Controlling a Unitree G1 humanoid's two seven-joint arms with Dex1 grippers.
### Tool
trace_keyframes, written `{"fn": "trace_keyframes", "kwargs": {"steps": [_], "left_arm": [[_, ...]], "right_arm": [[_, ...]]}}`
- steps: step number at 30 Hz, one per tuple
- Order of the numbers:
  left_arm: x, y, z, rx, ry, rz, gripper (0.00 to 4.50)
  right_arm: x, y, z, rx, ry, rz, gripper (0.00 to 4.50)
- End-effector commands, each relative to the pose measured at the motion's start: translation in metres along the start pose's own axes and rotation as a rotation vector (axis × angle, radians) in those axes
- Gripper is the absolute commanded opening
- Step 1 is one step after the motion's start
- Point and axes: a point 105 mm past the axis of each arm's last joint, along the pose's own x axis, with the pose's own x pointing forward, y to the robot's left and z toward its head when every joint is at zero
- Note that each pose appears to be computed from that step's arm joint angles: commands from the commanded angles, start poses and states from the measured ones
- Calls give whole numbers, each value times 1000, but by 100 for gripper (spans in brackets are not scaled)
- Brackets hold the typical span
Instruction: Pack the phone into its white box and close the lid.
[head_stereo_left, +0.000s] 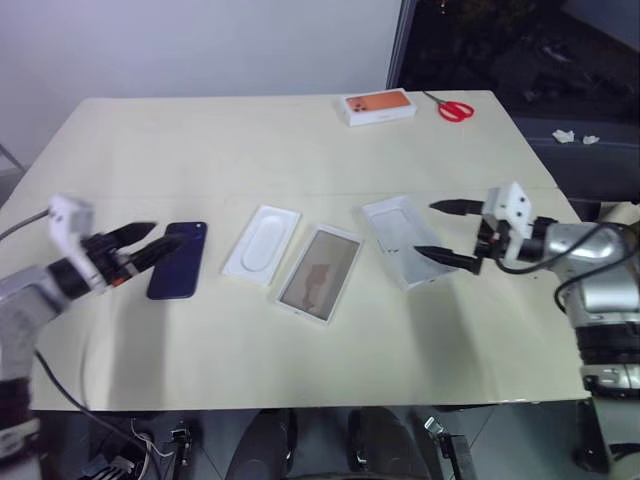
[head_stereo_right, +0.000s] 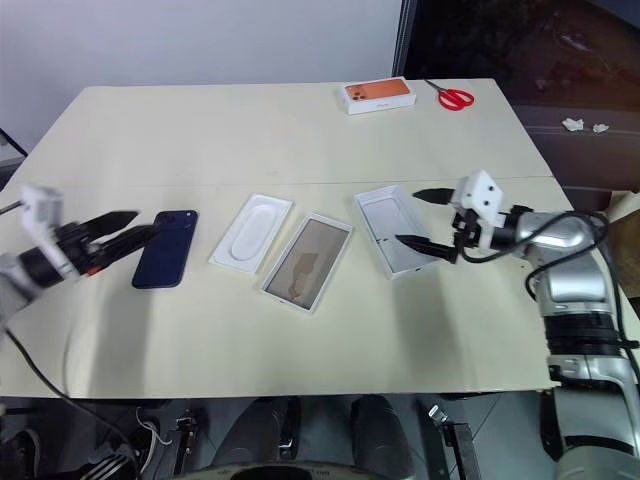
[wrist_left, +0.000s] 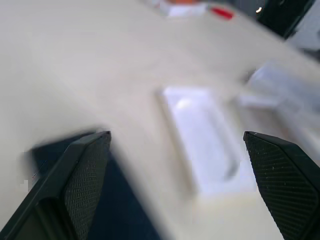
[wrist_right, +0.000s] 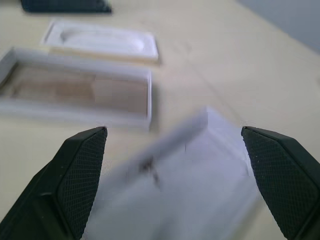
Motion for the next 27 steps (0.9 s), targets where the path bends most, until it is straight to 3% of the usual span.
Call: {"fn": "trace_keyframes", "kwargs": {"steps": [1, 6, 9, 13, 16, 24, 27], "left_arm": [[30, 5, -5, 0, 28, 71, 446], [70, 3, -15, -69, 54, 74, 446], [79, 8, -22, -74, 93, 92, 446], [86, 6, -24, -221, 115, 71, 446], [88, 1, -39, -319, 176, 40, 446], [74, -2, -53, -387, 239, 23, 446], [74, -19, -58, -452, 232, -55, 446]], "right_arm": [[26, 11, 34, -127, -41, 30, 450], [47, 32, 49, -172, -64, 98, 450], [51, 37, 52, -156, -79, 103, 450], [51, 41, 49, -151, -79, 104, 450], [52, 42, 51, -152, -89, 101, 450], [51, 42, 53, -153, -99, 92, 450], [52, 43, 54, -155, -103, 96, 450]]}}
